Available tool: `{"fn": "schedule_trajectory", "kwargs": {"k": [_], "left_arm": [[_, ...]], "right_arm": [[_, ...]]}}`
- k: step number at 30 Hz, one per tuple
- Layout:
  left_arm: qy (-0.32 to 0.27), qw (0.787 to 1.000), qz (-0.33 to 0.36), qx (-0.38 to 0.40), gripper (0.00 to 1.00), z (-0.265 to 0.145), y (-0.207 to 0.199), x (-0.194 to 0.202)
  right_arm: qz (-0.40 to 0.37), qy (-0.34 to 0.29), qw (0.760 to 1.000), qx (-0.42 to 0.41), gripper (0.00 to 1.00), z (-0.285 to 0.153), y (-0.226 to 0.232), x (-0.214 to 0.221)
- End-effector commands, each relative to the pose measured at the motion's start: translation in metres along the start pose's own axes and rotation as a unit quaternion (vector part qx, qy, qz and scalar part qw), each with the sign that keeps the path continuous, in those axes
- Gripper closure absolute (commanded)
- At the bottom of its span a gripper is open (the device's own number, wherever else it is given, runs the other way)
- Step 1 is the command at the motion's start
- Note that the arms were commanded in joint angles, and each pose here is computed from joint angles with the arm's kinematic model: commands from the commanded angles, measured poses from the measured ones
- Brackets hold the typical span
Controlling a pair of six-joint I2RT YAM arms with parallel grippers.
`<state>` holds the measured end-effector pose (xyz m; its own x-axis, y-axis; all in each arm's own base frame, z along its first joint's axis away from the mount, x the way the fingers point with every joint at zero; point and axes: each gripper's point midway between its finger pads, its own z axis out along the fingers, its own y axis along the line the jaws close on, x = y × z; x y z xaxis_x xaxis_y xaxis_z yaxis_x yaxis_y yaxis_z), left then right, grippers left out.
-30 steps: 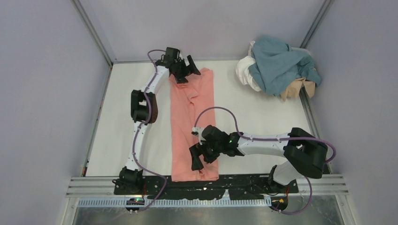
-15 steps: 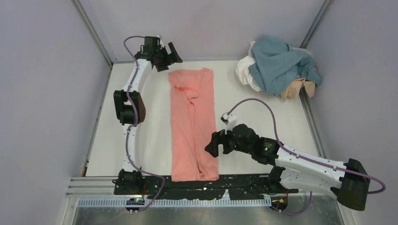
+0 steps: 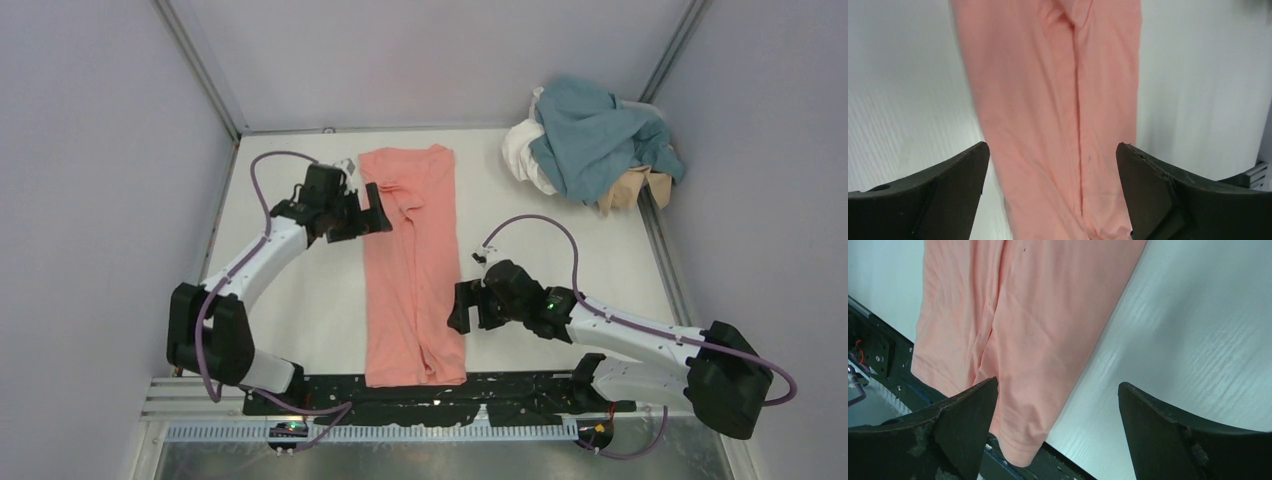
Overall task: Fold and stack the t-shirts
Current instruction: Grab the bottom of the folded rectangular tshirt with both arms
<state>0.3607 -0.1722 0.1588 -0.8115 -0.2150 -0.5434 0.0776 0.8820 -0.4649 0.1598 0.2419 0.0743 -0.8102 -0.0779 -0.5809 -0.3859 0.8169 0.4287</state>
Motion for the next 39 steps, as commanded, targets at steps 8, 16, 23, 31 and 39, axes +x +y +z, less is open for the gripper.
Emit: {"fn": "schedule_trajectory", "kwargs": {"k": [8,16,23,31,39], "left_arm": [[0.042,0.998,-0.036,-0.009,0.01,-0.049,0.024,0.167],[0.153,0.987,-0.038,-0.014,0.15,-0.088,0.041,0.272],[0.190,0.979,-0.062,0.047,0.33,-0.097,0.036,0.306],[0.234,0.970,-0.053,0.047,0.42,-0.093,0.036,0.331],[0.240,0.968,-0.041,0.059,0.94,-0.089,0.027,0.334]], "right_arm": [[-0.006,0.105,0.991,-0.087,0.04,-0.024,0.028,0.042],[-0.014,0.172,0.979,-0.106,0.13,-0.029,0.044,0.083],[-0.013,0.183,0.976,-0.117,0.24,-0.014,0.056,0.098],[-0.007,0.190,0.977,-0.098,0.34,-0.005,0.052,0.107],[0.002,0.192,0.978,-0.083,0.63,0.000,0.048,0.114]]}}
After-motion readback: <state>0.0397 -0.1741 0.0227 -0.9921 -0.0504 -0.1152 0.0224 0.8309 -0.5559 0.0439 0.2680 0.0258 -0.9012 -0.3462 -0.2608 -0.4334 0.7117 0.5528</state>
